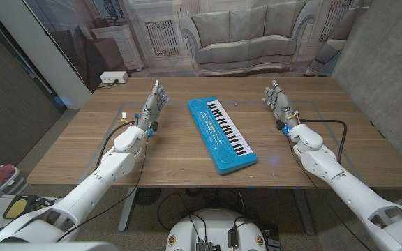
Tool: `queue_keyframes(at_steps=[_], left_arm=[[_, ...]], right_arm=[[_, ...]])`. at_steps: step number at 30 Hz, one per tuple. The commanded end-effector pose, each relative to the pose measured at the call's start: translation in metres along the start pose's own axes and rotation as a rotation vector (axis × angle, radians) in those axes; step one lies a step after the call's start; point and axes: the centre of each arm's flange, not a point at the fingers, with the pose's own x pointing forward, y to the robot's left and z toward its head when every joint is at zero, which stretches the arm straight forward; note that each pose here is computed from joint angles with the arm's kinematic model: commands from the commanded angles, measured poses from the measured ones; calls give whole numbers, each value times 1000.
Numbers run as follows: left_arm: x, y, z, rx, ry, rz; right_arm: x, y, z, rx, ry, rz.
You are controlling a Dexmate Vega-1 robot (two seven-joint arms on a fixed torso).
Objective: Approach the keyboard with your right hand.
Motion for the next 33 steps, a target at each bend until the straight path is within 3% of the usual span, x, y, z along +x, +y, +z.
queue_keyframes(at_steps=[1,16,33], left_arm=[[6,-7,8,11,0,-1],[12,-7,10,20,-3,-18],[10,-8,29,50,-14,-27]], right_arm=[[5,2,5,-4,-26,15],[-9,3,11,-20,-45,12],[-8,11,38,-76,-126,47]])
